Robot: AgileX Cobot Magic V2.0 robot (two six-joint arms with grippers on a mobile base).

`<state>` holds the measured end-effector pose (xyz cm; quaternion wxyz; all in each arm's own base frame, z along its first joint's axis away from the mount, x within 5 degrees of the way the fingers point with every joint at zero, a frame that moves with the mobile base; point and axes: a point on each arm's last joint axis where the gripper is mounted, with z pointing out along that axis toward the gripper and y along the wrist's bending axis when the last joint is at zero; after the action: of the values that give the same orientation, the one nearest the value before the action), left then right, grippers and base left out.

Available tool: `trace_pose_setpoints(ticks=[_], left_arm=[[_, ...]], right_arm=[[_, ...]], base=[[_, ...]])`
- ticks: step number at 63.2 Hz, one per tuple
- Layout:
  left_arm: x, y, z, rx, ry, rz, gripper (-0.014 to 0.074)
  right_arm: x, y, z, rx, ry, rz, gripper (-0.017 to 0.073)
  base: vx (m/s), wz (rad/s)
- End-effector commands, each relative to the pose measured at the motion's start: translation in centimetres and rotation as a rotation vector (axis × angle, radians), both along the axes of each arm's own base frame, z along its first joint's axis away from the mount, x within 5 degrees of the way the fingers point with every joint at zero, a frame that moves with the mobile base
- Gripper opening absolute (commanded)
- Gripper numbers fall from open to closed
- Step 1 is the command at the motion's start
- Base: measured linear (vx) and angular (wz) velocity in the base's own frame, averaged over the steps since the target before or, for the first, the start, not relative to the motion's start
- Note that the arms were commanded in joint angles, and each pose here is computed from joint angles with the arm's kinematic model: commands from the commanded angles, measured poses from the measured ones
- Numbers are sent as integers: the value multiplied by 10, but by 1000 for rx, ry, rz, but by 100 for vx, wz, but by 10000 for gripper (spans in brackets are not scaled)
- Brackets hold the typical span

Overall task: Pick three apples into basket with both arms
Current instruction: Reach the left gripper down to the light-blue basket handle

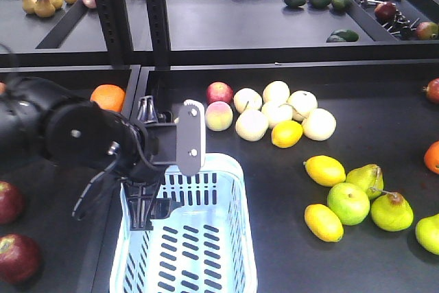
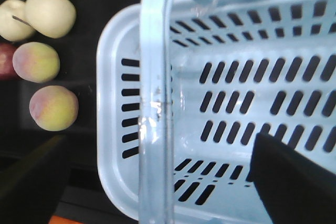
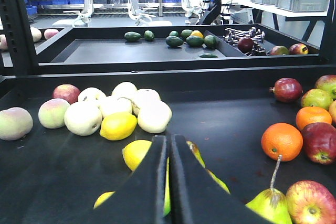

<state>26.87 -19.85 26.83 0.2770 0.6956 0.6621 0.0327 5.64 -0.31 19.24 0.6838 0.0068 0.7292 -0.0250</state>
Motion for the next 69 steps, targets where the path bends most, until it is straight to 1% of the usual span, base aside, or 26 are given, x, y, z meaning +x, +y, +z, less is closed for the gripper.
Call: trace_pose_setpoints(ticks=[1, 4, 11, 15, 28, 37, 44, 48, 54, 59, 65, 66, 69], left_arm=[[8, -4, 14, -40, -99, 8, 648], [11, -5, 11, -33, -103, 14, 645], [16, -6, 2, 5, -110, 3, 640], [17, -7, -1, 11, -108, 2, 638], [22, -11, -2, -16, -143, 0, 605], [22, -11, -2, -15, -142, 0, 548], [22, -11, -2, -17, -144, 0, 461], [22, -11, -2, -18, -146, 0, 389], [22, -11, -2, -16, -145, 0, 256], [22, -9, -3, 14, -150, -12, 134], [22, -7, -4, 53, -161, -27, 9], [22, -6, -4, 61, -163, -30, -8], [23, -6, -4, 71, -167, -35, -9]], right_arm=[[0, 0, 2, -9, -71, 1, -9], [0, 0, 2, -9, -71, 1, -9], [0, 0, 2, -9, -71, 1, -9], [0, 0, 2, -9, -71, 1, -9], [0, 0, 2, -9, -71, 1, -9], [0, 0, 2, -9, -71, 1, -9], [0, 0, 2, -9, -71, 1, -9], [0, 0, 2, -9, -71, 1, -9], [0, 0, 2, -9, -71, 1, -9], [0, 0, 2, -9, -71, 1, -9], [0, 0, 2, -9, -71, 1, -9], [0, 0, 2, -9, -71, 1, -9], [0, 0, 2, -9, -71, 1, -9]], base=[[0, 0], [0, 0], [0, 0], [0, 0], [0, 0], [0, 0], [0, 0], [0, 0], [0, 0], [0, 0], [0, 0], [0, 0], [0, 0]])
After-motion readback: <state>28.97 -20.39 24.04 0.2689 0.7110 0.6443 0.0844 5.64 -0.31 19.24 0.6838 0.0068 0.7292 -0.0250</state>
